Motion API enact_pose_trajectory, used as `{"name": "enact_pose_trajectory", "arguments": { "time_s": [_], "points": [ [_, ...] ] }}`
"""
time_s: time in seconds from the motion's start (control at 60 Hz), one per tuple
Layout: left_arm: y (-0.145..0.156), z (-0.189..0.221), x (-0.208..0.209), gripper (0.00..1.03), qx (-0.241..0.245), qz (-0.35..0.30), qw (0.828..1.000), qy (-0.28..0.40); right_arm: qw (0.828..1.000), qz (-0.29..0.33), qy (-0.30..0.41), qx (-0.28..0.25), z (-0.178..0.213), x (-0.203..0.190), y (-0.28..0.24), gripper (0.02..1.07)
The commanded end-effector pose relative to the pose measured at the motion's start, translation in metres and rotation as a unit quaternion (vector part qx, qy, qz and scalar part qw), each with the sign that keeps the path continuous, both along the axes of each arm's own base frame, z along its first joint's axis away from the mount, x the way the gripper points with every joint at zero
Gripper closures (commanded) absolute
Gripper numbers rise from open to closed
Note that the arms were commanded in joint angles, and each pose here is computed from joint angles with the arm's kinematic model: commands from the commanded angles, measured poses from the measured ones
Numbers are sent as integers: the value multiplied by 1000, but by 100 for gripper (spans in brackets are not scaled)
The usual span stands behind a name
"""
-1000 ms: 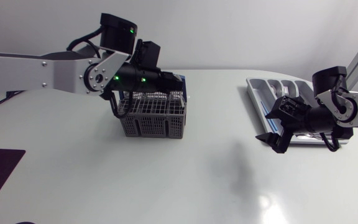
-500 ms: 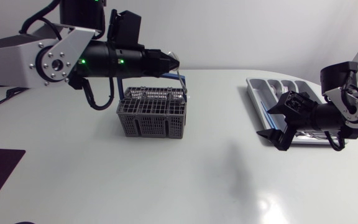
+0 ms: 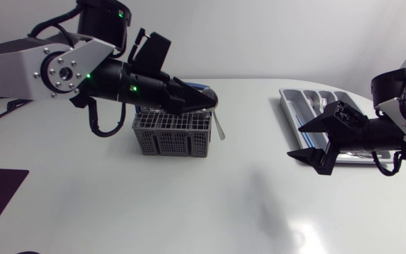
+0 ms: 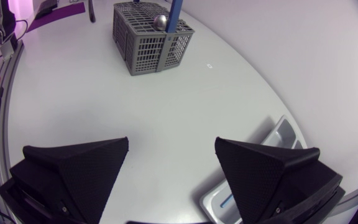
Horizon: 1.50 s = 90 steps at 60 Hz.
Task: Unload the cutlery basket into the drawer organizer.
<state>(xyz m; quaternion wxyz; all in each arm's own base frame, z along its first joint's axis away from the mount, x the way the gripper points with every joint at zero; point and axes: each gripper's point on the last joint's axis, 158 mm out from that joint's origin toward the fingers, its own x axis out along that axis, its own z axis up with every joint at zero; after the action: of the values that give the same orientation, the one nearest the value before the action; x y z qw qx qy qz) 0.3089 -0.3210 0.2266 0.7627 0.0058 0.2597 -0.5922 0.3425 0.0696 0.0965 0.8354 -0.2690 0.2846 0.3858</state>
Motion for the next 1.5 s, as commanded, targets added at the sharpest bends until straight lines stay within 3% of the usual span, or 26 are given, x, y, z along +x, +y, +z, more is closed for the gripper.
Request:
{"name": "enact_pose_trajectory", "arguments": {
  "time_s": [0.0, 0.267, 0.567, 0.95, 1.233, 1.483],
  "points": [
    [-10, -15, -11, 99, 14, -52, 999, -6, 1000, 3, 6, 19, 8, -3, 5, 7],
    [-21, -35, -48, 99, 24, -162, 986, -13, 996, 67, 37, 52, 11, -23, 44, 7],
    [-32, -54, -68, 99, 30, -220, 974, -36, 980, 134, 102, 105, 16, -45, 92, 7],
    [-37, -53, -68, 98, 22, -232, 971, -46, 957, 191, 160, 151, 24, -70, 127, 17],
    [-41, -48, -64, 98, 16, -234, 971, -50, 950, 212, 169, 155, 32, -81, 139, 23],
    [-42, -45, -65, 98, 12, -236, 970, -51, 945, 225, 175, 162, 35, -89, 146, 41]
  ]
}}
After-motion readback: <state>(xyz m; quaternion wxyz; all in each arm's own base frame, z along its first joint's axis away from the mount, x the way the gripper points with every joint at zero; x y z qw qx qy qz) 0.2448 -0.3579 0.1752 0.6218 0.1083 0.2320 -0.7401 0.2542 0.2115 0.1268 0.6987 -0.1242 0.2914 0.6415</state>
